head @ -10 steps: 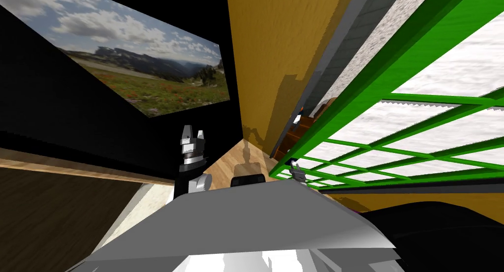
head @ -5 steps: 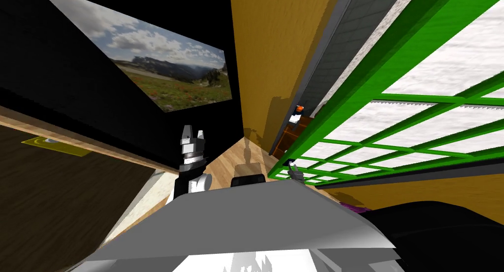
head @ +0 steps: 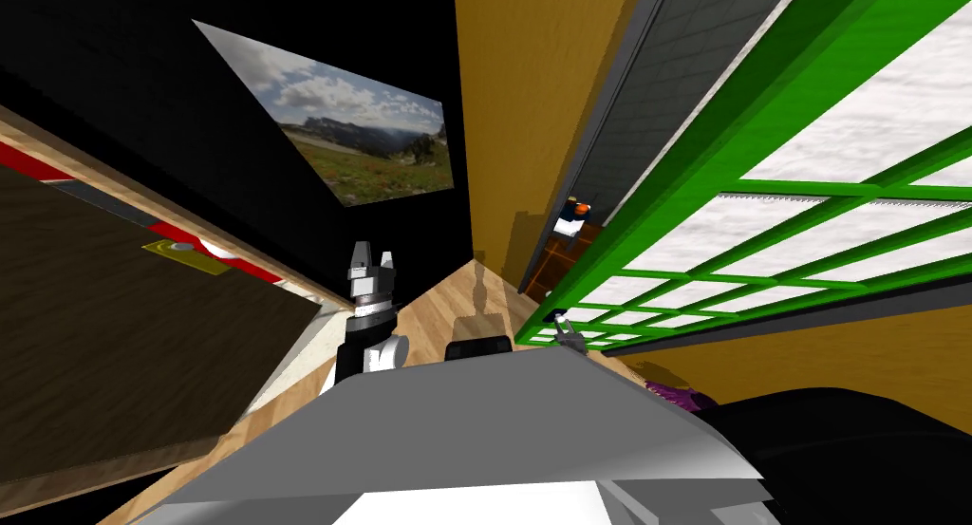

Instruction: Pull the door open

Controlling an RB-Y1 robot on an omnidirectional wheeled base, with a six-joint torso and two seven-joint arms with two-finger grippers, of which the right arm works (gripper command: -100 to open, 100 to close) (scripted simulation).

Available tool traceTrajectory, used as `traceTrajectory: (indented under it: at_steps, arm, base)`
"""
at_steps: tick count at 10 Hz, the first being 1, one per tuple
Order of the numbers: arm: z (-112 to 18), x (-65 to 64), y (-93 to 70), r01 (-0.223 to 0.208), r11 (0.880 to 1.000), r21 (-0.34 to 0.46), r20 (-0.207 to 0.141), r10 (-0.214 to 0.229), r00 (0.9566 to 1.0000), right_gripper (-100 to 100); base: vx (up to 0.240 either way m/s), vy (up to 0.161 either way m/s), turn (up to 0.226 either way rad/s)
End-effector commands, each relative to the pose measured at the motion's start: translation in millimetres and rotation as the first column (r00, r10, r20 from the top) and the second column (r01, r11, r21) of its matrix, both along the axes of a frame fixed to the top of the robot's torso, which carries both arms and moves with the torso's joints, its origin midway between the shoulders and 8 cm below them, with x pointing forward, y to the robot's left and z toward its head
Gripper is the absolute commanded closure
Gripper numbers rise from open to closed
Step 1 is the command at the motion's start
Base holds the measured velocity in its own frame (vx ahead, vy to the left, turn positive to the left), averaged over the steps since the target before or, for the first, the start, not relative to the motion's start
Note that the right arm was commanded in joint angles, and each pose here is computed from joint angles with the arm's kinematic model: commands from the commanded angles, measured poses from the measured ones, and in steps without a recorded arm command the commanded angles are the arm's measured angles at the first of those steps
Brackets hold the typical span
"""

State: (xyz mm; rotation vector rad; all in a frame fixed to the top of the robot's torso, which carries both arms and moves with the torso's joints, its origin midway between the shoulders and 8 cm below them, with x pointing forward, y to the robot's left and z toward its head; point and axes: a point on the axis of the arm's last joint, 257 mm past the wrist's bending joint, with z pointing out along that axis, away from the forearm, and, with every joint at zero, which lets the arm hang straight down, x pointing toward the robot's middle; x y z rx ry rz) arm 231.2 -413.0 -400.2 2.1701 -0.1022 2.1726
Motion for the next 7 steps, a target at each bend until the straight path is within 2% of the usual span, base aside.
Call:
traceTrajectory:
  at_steps: [1,2,3,7]
  arm:
    - [0.1,-4.1,4.6,-0.019,1.0,0.002,-0.001,0.019,0.9998,100]
    - [0.2,-1.8,2.3,-0.011,1.0,0.0,0.0,0.011,0.9999,100]
    - [-1.3,-4.7,3.6,-0.024,1.0,0.001,-0.004,0.024,0.9997,100]
    - [-0.7,-8.2,3.8,-0.052,0.999,0.001,-0.002,0.052,0.9986,100]
  base:
    - [-0.222,-0.009,0.034]
    - [-0.097,-0.004,0.005]
    - [-0.119,-0.015,0.113]
    - [-0.205,-0.038,0.131]
